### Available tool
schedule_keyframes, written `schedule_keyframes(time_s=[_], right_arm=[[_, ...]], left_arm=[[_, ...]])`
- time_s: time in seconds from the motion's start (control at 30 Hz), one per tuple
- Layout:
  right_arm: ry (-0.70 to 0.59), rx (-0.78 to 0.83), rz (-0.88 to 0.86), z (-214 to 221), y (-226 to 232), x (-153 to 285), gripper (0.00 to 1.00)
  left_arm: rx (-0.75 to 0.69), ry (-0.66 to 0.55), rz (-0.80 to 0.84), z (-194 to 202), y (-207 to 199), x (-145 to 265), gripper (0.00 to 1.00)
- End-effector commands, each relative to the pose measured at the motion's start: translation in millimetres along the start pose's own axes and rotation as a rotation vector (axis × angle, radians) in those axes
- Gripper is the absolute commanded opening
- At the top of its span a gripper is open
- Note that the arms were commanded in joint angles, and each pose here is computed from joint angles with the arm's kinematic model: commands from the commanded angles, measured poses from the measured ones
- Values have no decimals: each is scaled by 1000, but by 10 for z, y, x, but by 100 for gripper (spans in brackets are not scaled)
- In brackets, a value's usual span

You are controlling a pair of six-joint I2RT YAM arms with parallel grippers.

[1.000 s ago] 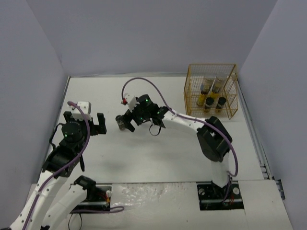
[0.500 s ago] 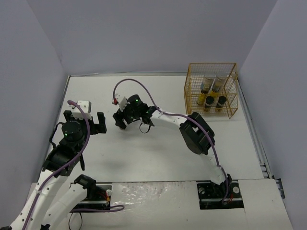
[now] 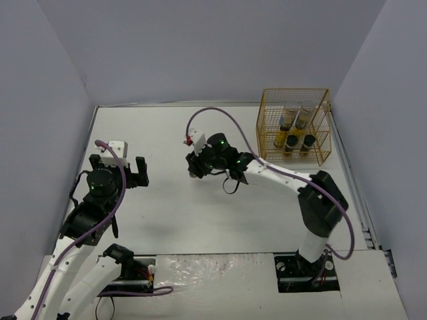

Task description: Organize the condiment bottles

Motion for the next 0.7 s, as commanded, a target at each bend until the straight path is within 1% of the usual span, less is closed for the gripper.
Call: schedule_keyframes(time_s=[0.0, 0.1, 0.13, 0.2, 0.23, 0.37, 0.57, 0.67], right_arm=[[-222, -30, 204, -652, -499, 932, 17], [-249, -60, 334, -615, -788, 1360, 17], [-261, -81, 406, -588, -948, 1591, 17], [-277, -114, 487, -556, -1132, 1844, 16], [-303, -139, 524, -568, -1205, 1998, 16], [-330, -289, 697, -316, -1753, 2448, 13], [-336, -427, 802, -88, -2118, 2633, 13], [-326, -450, 821, -30, -2195, 2634, 13]], left_arm=[[25, -72, 8, -261, -4, 23, 97], [25, -73, 10, -268, -7, 22, 97], [25, -73, 12, -268, -9, 22, 97], [24, -70, 13, -262, -14, 14, 97], [25, -68, 17, -260, -23, 9, 97], [24, -67, 19, -261, -28, 5, 97], [23, -66, 15, -259, -20, 8, 97], [24, -65, 15, -252, -22, 6, 97]])
Point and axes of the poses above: each gripper's point midway between its finger pads, its own x axis back along the fingers, its own y axis along the line the jaws close on, z = x × y, the point moved 1 cm from there along x, back along the fingers, and after that the axes turned 8 degrees about -x, right-handed, at the moved point
